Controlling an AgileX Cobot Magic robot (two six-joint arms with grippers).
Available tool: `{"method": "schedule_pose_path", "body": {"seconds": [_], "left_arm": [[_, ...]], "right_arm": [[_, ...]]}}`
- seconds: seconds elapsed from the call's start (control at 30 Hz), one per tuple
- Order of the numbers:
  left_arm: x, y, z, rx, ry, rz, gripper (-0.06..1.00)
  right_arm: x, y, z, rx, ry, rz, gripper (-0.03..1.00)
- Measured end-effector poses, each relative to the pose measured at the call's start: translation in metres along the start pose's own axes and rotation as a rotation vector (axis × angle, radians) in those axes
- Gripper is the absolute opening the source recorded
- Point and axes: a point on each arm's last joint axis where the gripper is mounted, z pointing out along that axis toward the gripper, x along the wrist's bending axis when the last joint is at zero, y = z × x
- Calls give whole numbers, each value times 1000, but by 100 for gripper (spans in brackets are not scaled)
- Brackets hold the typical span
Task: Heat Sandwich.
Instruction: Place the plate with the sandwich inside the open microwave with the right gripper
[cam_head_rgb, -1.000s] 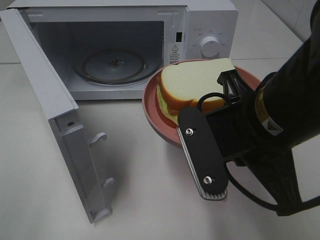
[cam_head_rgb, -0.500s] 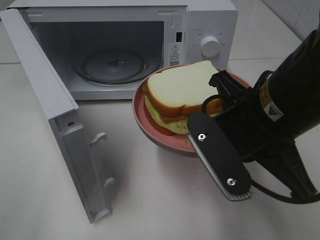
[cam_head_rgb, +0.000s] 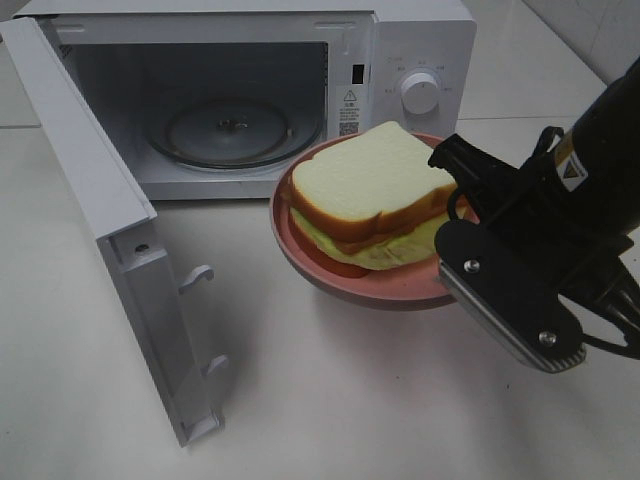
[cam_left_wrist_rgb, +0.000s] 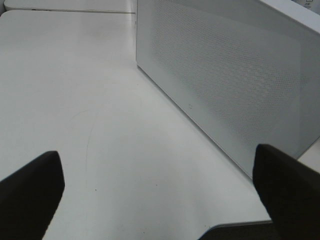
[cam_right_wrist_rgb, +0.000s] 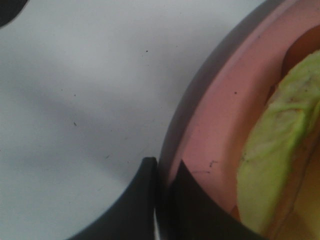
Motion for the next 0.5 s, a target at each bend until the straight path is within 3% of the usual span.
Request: {"method": "schedule_pose_path", "body": {"seconds": [0.5], "left_arm": [[0,0,0,0,0,0,96]], "right_arm": [[-8,-1,14,-35,-19,15,5]]}}
